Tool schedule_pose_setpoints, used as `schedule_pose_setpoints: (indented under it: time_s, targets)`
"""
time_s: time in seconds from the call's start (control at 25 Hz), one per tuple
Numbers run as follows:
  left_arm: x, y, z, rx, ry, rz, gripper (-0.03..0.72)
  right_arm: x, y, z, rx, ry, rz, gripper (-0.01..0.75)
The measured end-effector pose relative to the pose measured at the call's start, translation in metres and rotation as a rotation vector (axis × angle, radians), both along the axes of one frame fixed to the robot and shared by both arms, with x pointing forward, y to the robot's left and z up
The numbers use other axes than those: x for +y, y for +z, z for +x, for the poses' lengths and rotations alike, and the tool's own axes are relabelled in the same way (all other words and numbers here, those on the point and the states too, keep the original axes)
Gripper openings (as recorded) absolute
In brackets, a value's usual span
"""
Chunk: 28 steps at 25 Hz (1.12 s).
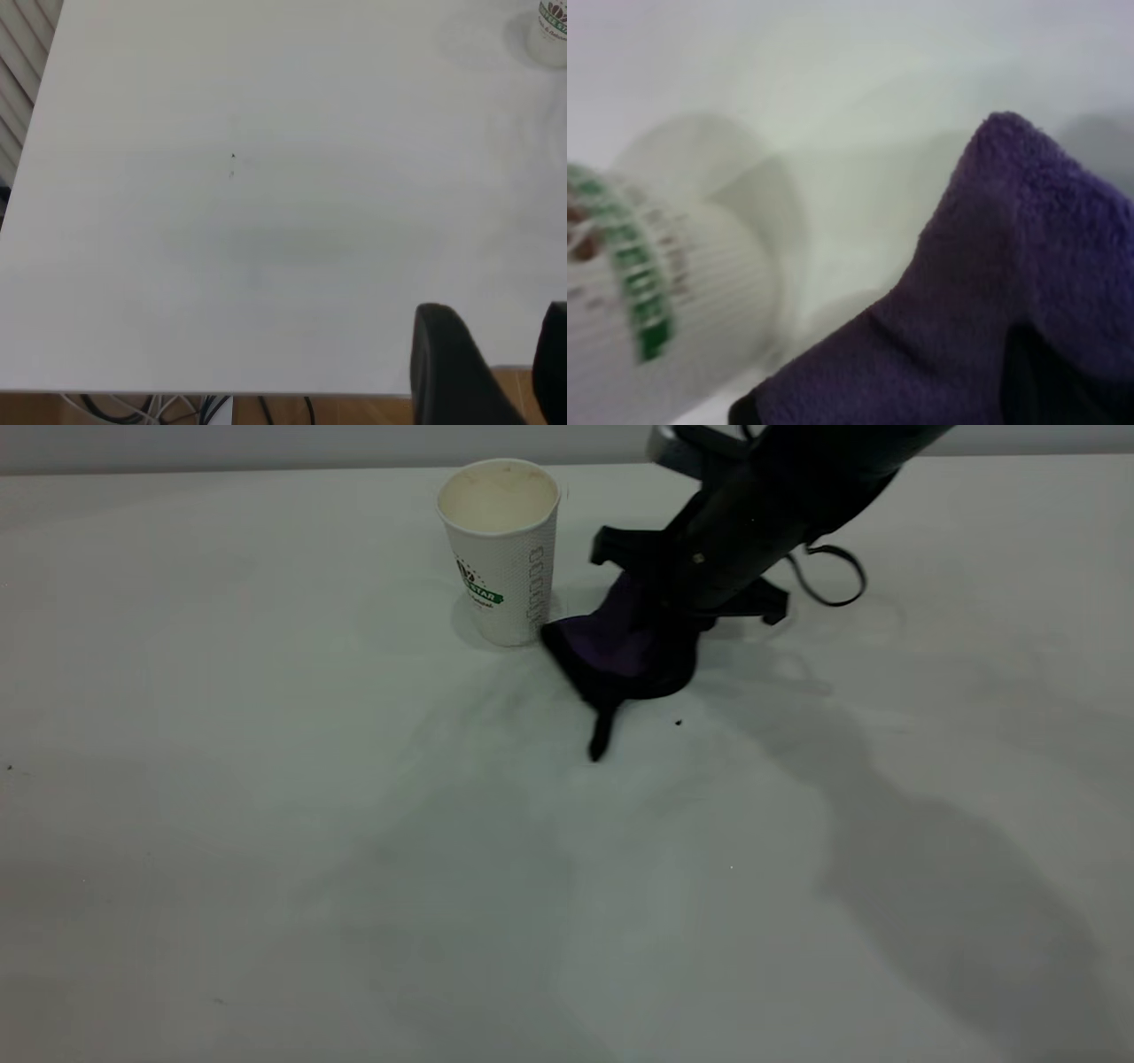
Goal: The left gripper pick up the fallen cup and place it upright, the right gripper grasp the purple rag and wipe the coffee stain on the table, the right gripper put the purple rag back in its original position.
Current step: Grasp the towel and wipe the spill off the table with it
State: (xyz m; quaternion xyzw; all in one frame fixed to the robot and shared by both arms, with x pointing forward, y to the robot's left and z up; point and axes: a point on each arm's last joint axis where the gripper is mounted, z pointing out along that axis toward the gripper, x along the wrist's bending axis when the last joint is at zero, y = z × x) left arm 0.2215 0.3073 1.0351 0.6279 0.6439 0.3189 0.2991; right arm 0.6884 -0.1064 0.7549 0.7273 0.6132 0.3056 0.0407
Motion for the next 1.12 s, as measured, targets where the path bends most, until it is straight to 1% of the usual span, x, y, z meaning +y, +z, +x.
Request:
schedule_pose_setpoints:
  time_s: [0.2,0.44,0.72,0.8,0.88,1.0,1.08,1.12]
  targets:
    - [0.0,0.0,0.0,0.0,0.0,0.0,0.306,-0.039,0.0,0.012,0.018,0.035,-0.015,0.099]
    - [0.0,0.0,0.0,0.0,0.0,0.0,0.306,-0.098,0.0,0.021,0.084,0.076,-0.024,0.102]
    - [0.0,0.0,0.0,0.0,0.0,0.0,0.306,-0.173,0.003,0.019,0.204,0.047,-0.058,0.105]
    - [0.0,0.0,0.0,0.0,0.0,0.0,0.306,-0.194,0.003,0.016,0.243,0.026,-0.071,0.127]
    - [0.0,0.0,0.0,0.0,0.0,0.0,0.306,-0.211,0.005,0.013,0.278,0.007,-0.079,0.186]
    - [0.0,0.0,0.0,0.0,0.0,0.0,0.306,-0.232,0.012,0.009,0.301,0.02,-0.113,0.387]
    - [0.0,0.0,0.0,0.0,0.0,0.0,0.306,-0.24,0.018,0.007,0.301,0.061,-0.156,0.589]
    - [0.0,0.0,0.0,0.0,0.0,0.0,0.306,-0.242,0.023,0.007,0.299,0.09,-0.179,0.646]
